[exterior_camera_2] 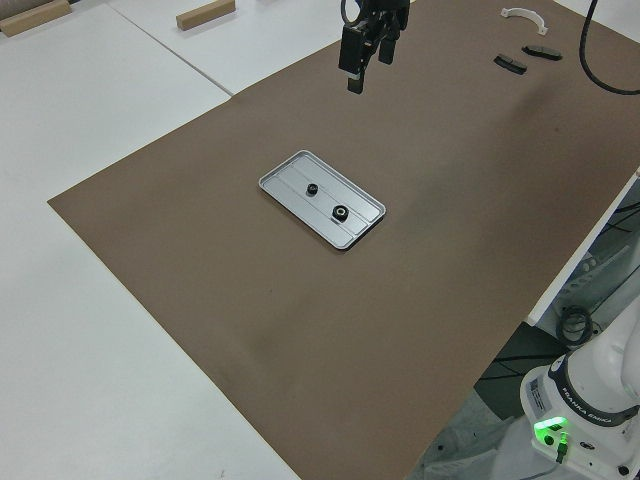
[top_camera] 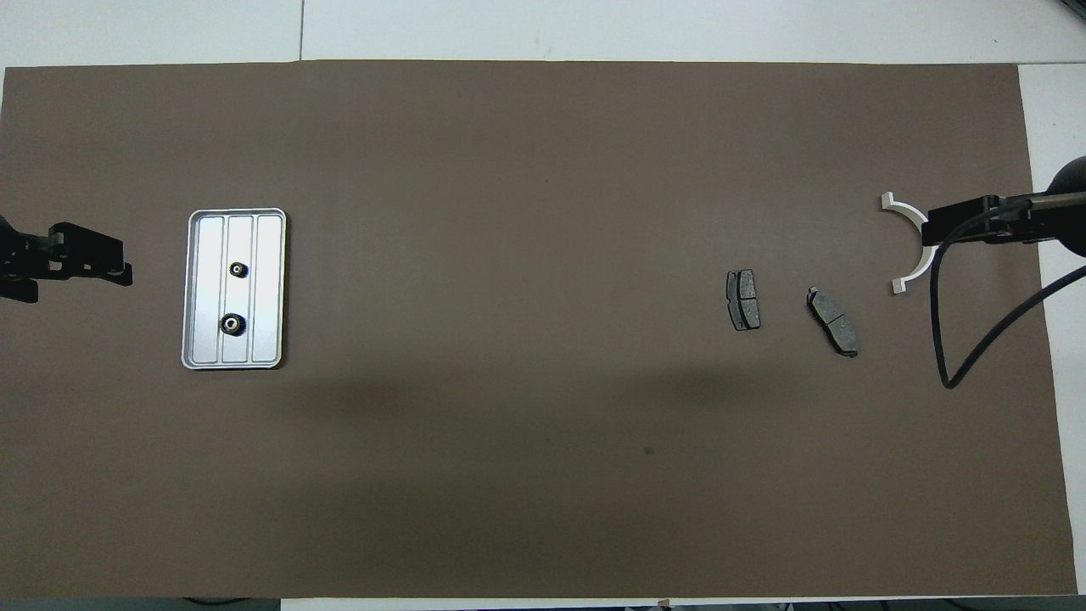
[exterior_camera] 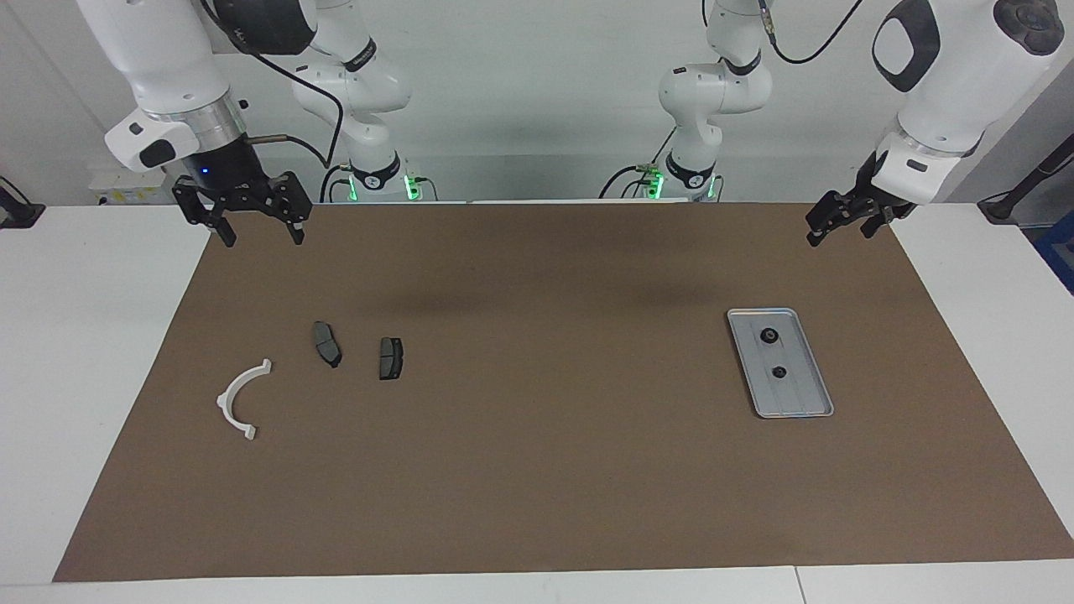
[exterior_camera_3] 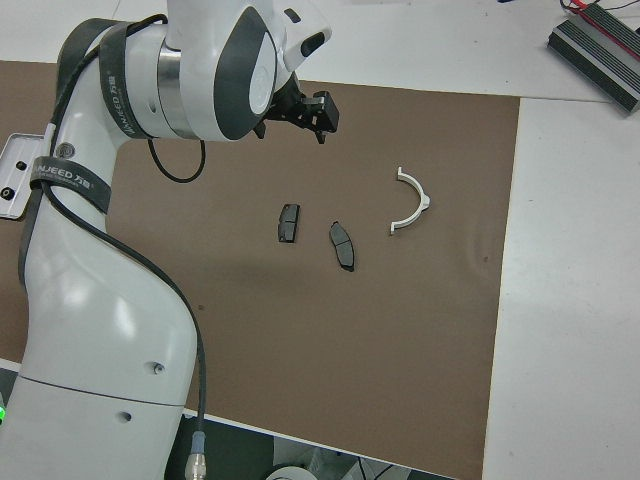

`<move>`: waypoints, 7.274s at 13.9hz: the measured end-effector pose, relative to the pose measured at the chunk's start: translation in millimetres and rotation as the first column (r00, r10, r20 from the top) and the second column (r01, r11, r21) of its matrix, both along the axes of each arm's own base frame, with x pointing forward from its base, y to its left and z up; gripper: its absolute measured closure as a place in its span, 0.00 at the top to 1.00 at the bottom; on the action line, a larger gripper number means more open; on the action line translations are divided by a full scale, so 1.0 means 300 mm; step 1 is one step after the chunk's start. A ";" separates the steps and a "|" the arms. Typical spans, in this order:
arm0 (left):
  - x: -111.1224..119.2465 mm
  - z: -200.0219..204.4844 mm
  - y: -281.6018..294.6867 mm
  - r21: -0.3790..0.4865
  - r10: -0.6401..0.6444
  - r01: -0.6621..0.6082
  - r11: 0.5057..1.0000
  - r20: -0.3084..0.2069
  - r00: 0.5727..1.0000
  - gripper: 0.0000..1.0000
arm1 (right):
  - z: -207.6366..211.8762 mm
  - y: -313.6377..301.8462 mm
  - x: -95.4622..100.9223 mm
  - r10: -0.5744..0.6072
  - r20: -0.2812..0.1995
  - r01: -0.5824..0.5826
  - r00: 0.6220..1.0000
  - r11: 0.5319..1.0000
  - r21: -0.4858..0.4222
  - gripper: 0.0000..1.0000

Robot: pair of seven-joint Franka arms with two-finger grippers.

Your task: Place bearing gear from tray to pile

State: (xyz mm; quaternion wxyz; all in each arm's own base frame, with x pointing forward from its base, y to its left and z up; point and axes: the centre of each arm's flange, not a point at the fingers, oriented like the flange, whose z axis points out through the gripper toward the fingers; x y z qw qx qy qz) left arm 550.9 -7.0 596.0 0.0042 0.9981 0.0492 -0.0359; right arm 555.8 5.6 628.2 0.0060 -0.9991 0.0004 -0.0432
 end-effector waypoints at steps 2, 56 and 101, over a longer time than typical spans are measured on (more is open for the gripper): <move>0.000 0.000 0.000 0.000 -0.001 0.001 1.000 0.000 1.000 1.00 | 0.000 0.001 0.000 0.000 0.000 0.000 1.000 1.000 0.000 1.00; -0.048 -0.988 0.028 0.042 0.009 -0.011 0.999 0.061 0.998 0.60 | -0.054 0.002 0.023 0.001 -0.030 -0.001 1.000 1.000 -0.001 1.00; 0.135 -0.855 -1.086 0.068 0.445 -0.453 0.889 0.104 0.889 1.00 | -0.605 0.553 0.278 -0.188 -0.092 0.187 0.978 0.982 -0.015 1.00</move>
